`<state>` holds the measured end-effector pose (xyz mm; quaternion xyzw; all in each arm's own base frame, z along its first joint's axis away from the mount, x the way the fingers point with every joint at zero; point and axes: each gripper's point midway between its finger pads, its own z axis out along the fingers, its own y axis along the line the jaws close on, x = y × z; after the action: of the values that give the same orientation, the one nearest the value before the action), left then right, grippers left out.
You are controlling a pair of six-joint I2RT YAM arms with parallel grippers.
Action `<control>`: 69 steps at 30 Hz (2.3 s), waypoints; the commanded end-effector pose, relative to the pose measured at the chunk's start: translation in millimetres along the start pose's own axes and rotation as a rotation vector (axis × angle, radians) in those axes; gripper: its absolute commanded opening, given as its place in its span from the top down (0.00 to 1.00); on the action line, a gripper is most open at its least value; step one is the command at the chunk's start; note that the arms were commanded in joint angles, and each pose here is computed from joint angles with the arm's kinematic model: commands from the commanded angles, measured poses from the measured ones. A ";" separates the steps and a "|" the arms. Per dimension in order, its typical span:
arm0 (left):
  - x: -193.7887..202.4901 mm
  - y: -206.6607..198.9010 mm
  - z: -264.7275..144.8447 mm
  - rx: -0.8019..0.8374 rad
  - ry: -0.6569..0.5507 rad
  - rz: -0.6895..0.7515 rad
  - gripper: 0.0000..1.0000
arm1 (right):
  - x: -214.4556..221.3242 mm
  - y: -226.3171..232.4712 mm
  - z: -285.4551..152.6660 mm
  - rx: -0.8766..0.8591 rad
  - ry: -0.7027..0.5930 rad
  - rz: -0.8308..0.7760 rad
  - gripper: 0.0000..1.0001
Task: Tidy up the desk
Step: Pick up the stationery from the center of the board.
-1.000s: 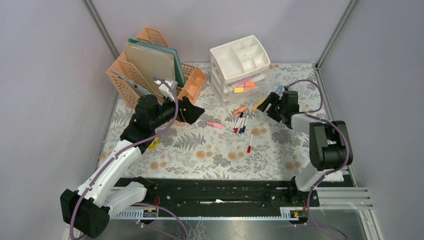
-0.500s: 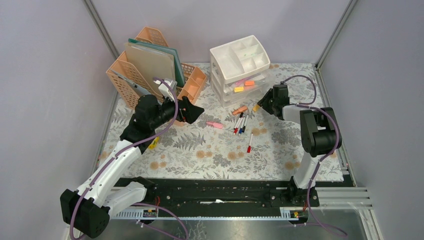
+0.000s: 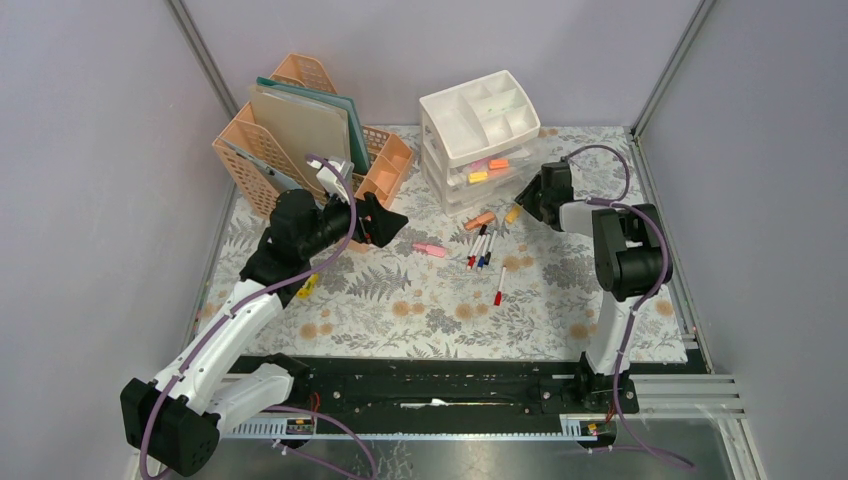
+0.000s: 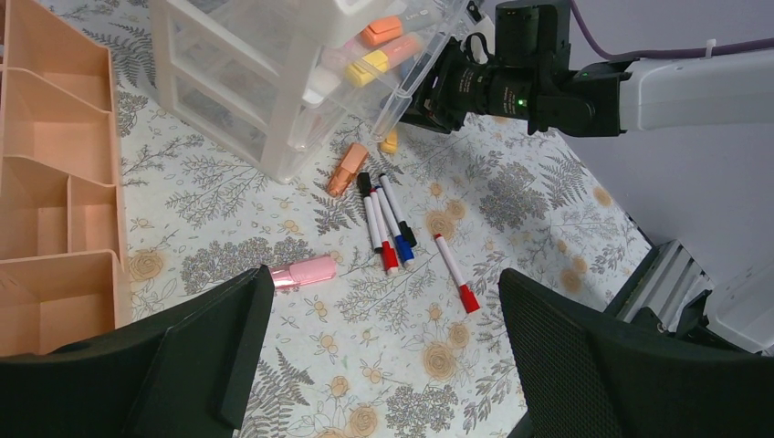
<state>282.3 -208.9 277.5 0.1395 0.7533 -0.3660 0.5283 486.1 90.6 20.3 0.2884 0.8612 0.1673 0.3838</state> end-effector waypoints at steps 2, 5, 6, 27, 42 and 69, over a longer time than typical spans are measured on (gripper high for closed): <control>-14.3 -2.8 -4.0 0.005 -0.052 0.036 0.01 | 7.5 -6.6 7.9 0.087 -0.005 -0.081 0.53; -14.8 -2.9 -4.3 0.004 -0.054 0.037 0.01 | 12.2 -12.8 4.3 0.125 -0.001 -0.131 0.57; -14.8 -3.1 -4.4 0.005 -0.054 0.037 0.01 | 14.3 -14.8 2.6 0.134 0.002 -0.149 0.60; -16.9 -6.8 -6.4 0.020 -0.065 0.036 0.01 | 23.8 -65.1 -65.5 0.194 0.081 -0.283 0.67; -19.1 -9.7 -8.5 0.030 -0.074 0.036 0.01 | 46.6 -86.8 -86.5 0.200 0.269 -0.366 0.55; -22.3 -14.6 -11.5 0.048 -0.086 0.039 0.01 | 66.9 -148.4 -95.0 0.333 0.538 -0.774 0.56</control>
<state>276.8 -207.1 288.6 0.1426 0.7418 -0.3703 0.5406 374.9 31.1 7.4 0.0017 0.9702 -0.0110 0.2422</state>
